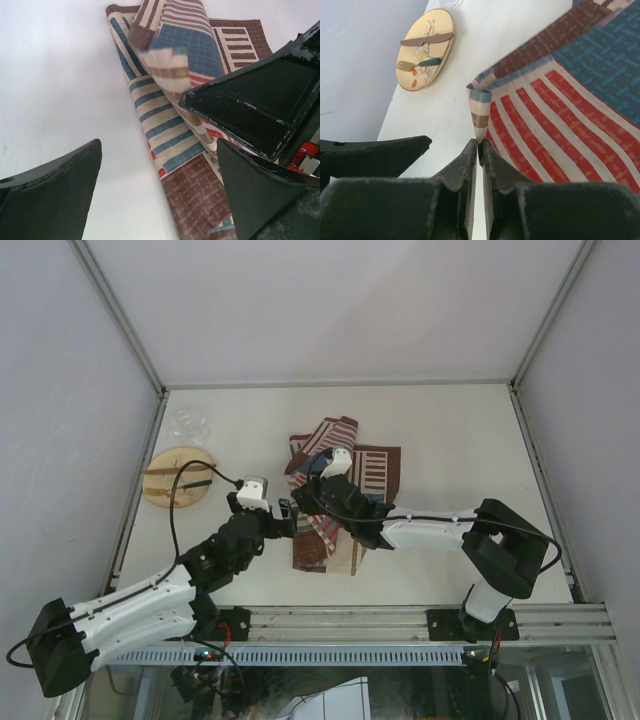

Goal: Set the dinner table for one person
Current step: Flatten out the napkin at the center of the board.

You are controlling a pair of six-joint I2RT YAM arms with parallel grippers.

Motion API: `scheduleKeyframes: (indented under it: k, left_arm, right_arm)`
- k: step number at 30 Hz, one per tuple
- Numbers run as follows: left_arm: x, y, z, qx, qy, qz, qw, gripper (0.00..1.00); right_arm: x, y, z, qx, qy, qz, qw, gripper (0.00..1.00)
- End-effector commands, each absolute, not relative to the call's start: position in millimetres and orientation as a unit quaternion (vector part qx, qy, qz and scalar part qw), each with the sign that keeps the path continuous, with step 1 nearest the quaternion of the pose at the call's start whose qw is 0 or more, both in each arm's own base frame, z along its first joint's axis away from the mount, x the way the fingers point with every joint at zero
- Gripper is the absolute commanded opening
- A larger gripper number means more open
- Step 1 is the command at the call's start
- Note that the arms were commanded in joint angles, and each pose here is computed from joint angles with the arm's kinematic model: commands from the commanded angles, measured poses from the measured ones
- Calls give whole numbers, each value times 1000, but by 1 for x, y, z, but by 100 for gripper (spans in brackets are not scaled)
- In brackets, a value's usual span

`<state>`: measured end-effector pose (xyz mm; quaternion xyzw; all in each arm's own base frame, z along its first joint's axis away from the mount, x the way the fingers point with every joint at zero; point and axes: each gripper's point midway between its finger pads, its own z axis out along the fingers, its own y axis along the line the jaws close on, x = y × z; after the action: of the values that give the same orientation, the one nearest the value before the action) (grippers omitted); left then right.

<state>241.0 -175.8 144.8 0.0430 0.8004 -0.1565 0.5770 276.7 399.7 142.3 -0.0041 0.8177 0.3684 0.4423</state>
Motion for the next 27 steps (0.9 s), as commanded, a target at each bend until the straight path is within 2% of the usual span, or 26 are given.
scheduleKeyframes:
  k: [1,3,5,8,9,13,18,27]
  left_arm:
    - [241,-167,152,4,791,-162,590,100]
    - [239,-159,156,-7,789,-158,593,100]
    - [237,-153,162,-17,785,-158,599,100]
    - [233,-144,170,-31,777,-164,607,100]
    - [231,-142,173,-36,775,-167,609,100]
    - [222,-139,167,-71,778,-198,593,100]
    - [215,-140,132,-151,778,-250,557,100]
    - [226,-140,100,-241,788,-225,520,100]
  right_arm:
    - [279,418,183,-17,781,411,469,19]
    - [279,419,183,-19,781,413,469,35]
    - [279,419,183,-23,780,412,471,43]
    - [280,417,186,-25,778,408,477,63]
    - [281,415,187,-26,778,404,481,65]
    - [286,394,199,-22,780,365,508,67]
    - [286,338,208,12,777,305,551,67]
    - [251,237,250,98,734,292,605,66]
